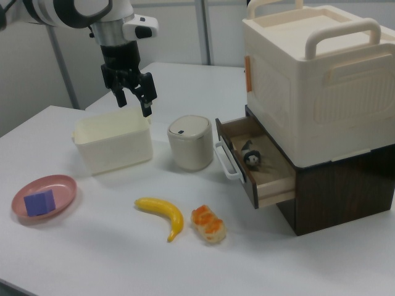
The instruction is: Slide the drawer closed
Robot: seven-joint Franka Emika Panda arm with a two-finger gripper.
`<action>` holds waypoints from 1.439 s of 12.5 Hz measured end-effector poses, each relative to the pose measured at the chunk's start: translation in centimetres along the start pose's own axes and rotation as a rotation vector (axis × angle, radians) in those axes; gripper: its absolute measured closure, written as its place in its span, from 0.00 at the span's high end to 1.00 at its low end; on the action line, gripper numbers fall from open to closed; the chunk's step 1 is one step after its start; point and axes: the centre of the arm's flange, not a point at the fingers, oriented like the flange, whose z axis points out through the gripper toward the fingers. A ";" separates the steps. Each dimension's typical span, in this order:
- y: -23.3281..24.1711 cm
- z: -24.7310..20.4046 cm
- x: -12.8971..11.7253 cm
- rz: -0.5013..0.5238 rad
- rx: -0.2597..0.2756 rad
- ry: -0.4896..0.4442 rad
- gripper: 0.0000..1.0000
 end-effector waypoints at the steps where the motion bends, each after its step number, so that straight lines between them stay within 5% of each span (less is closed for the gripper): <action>1: 0.4 0.1 0.0 0.007 0.000 -0.001 0.83; 6: 3.4 3.5 0.3 0.068 -0.006 -0.074 0.02; 9: 5.3 8.1 2.2 0.111 -0.030 -0.117 0.01; 14: 7.0 14.8 4.9 0.175 -0.104 0.113 0.01; 18: 7.1 19.1 5.2 0.211 -0.134 0.160 0.01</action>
